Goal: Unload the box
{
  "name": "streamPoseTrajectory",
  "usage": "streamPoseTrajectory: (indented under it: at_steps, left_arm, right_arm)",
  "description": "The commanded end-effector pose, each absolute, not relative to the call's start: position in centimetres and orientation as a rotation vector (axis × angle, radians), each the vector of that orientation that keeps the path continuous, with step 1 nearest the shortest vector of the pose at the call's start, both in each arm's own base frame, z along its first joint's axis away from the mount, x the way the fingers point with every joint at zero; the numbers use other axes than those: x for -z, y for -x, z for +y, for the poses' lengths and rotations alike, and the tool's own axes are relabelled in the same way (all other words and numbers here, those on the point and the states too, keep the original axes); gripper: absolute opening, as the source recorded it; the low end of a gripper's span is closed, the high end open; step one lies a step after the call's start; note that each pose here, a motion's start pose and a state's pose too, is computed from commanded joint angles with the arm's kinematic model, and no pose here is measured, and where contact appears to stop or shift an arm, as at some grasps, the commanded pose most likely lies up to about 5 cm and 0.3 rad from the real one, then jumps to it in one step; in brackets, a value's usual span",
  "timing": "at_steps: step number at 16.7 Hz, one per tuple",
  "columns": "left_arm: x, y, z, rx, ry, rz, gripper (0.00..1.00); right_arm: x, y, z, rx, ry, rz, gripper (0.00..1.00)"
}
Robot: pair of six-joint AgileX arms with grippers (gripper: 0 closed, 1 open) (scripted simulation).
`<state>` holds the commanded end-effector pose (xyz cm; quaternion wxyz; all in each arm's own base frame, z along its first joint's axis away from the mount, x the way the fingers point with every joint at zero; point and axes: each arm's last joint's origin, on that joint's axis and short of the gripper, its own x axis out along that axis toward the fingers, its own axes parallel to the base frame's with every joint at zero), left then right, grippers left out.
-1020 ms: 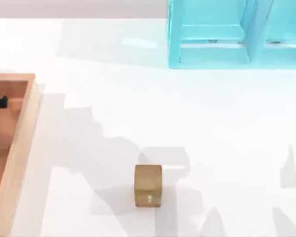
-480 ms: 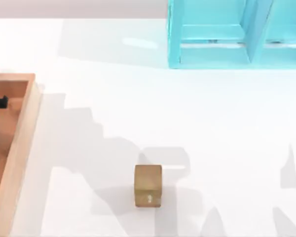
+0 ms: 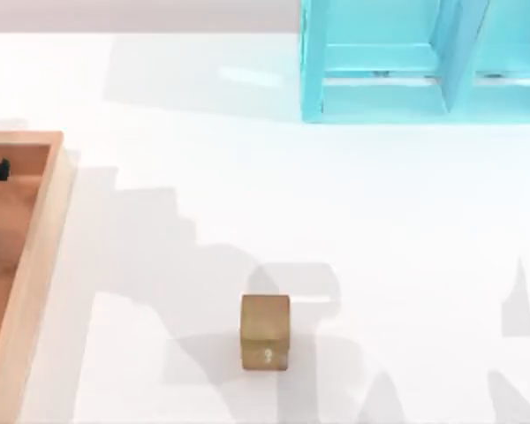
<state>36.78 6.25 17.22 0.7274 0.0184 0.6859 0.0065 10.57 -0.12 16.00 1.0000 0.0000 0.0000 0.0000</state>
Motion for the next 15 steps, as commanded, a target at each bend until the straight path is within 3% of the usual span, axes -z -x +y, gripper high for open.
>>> streamPoseTrajectory:
  at_steps: [5, 9, 15]
  left_arm:
    - [-23.3, -39.2, 6.5, -0.102, -0.096, 1.359, 0.00]
    - [-27.8, -38.5, 6.2, -0.085, -0.091, 1.392, 0.00]
    - [-29.0, -36.1, 6.0, 0.015, -0.023, 1.566, 0.00]
  right_arm:
    - [-16.0, -10.6, -0.1, 0.000, 0.000, 0.000, 1.00]
    - [-16.0, -10.6, -0.1, 0.000, 0.000, 0.000, 1.00]
    - [-16.0, -10.6, -0.1, 0.000, 0.000, 0.000, 1.00]
